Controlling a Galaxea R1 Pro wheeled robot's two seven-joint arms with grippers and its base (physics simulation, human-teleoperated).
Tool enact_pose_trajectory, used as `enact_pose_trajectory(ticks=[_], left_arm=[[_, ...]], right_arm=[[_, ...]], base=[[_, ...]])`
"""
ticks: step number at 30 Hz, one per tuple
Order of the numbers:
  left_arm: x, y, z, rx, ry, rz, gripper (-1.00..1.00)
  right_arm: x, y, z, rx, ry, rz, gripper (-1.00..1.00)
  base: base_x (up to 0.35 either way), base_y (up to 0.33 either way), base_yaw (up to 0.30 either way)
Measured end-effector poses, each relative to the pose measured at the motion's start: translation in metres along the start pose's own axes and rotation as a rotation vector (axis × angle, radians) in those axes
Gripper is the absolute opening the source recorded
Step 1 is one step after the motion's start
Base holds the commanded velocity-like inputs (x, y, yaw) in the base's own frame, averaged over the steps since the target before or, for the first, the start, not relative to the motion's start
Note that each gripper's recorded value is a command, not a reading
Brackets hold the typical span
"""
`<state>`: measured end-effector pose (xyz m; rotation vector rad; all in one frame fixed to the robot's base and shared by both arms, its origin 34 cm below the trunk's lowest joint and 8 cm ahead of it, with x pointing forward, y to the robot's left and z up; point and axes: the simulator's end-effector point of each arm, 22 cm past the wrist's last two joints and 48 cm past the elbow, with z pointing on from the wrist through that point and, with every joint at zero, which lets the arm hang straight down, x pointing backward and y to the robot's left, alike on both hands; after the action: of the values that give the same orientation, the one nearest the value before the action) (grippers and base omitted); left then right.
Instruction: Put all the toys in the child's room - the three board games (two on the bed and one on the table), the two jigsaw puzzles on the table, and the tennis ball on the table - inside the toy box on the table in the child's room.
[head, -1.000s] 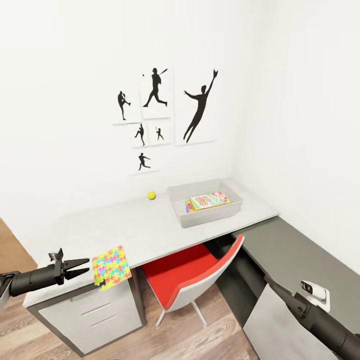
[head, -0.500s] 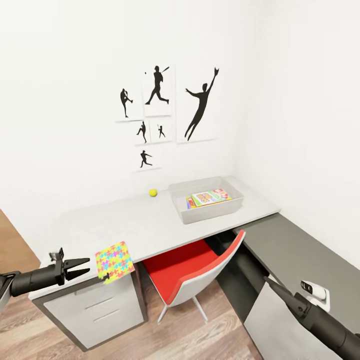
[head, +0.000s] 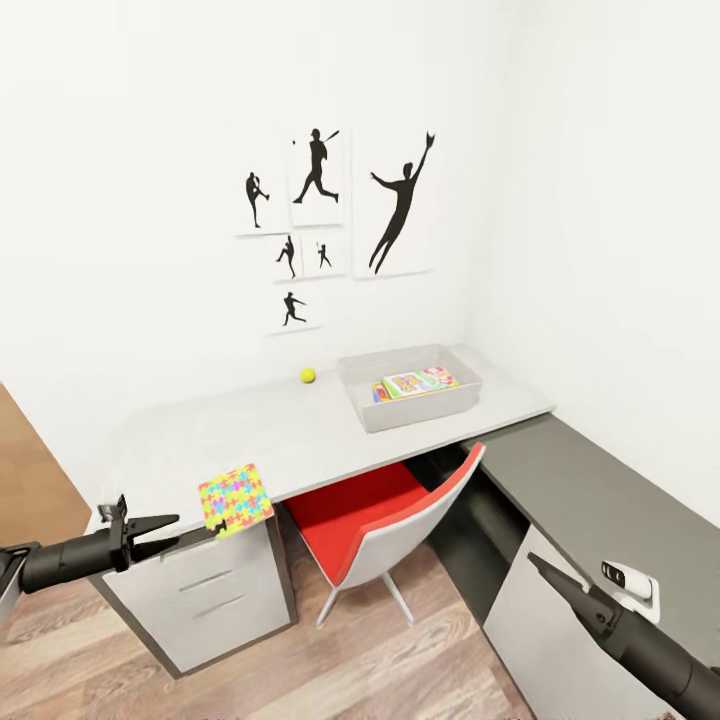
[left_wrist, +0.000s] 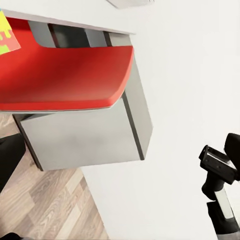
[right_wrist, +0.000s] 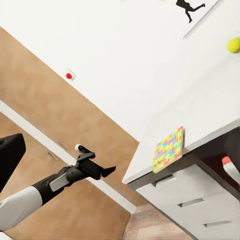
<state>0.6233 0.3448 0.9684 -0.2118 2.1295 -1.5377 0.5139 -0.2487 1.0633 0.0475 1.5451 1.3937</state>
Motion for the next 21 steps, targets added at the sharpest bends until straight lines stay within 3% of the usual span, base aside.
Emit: enact_pose_trajectory(ticks=[10,21], left_arm=[[-0.001,0.033,0.001,-0.104,-0.009,-0.031,1.00],[0.004,0.058,0.010,-0.158,-0.006,-0.048,1.00]], right_arm=[[0.004,-0.008,-0.001,-0.004,0.000,0.012,1.00],[0.017,-0.014,0.000,-0.021,0.029,0.088,1.00]], base=[[-0.018,0.000,0.000],[-0.001,0.000,0.000]])
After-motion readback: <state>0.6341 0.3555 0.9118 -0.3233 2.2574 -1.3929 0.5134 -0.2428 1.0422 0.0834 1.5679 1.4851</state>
